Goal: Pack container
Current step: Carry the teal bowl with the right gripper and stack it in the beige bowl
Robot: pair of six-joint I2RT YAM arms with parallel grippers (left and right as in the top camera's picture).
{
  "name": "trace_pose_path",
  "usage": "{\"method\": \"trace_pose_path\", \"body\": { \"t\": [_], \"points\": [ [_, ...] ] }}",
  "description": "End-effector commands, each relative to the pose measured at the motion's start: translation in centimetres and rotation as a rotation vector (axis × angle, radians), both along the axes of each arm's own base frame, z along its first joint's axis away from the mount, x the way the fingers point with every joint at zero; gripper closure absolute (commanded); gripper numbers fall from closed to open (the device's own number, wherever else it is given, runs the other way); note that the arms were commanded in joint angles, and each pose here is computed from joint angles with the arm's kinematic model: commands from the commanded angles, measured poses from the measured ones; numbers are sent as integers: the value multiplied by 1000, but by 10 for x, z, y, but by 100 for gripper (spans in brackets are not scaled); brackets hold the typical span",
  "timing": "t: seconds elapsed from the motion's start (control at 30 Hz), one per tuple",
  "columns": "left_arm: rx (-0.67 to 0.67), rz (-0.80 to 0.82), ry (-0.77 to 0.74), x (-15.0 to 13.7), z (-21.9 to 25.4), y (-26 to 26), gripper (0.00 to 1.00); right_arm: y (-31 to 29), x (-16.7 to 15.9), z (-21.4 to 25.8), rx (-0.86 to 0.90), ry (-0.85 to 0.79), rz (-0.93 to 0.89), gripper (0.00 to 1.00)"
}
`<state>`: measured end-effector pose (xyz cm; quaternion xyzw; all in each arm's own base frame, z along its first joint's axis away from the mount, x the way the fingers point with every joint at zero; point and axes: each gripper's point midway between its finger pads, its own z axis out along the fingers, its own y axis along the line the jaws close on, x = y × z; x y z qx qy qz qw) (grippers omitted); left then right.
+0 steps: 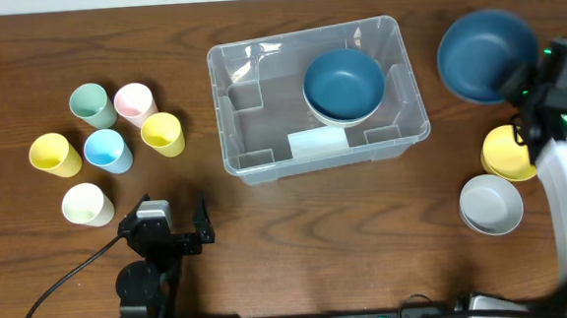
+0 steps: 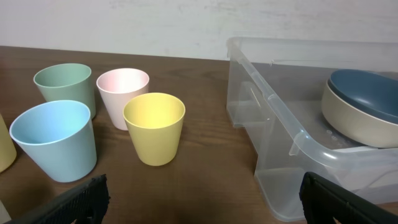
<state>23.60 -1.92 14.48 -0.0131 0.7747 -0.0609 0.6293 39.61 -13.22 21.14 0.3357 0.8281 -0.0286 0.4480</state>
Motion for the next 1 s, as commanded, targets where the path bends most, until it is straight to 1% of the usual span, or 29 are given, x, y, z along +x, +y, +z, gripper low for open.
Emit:
{"method": "trace_pose_path", "body": {
  "t": [0.0,0.07,0.17,0.23,0.33,0.5,0.63,0.8,0.97],
  "points": [
    [14,-7,44,-2,-15,0,2,10,-13,69,-3,-178,30,99],
    [14,-7,44,-2,-15,0,2,23,-23,94,7,-246,75,99],
    [14,-7,44,-2,-15,0,2,50,-31,118,32,-316,171,99],
    [14,-7,44,-2,-15,0,2,68,-31,122,47,-331,232,99],
    [14,-7,44,-2,-15,0,2,95,-23,115,68,-310,308,99],
    [14,-7,44,-2,-15,0,2,137,3,82,110,-230,388,99],
    [14,-7,44,-2,-15,0,2,168,27,41,128,-141,450,98],
    [14,-7,44,-2,-15,0,2,188,45,-11,151,-29,481,99],
    [14,-7,44,-2,-15,0,2,200,54,-42,159,28,502,99]
  ]
}}
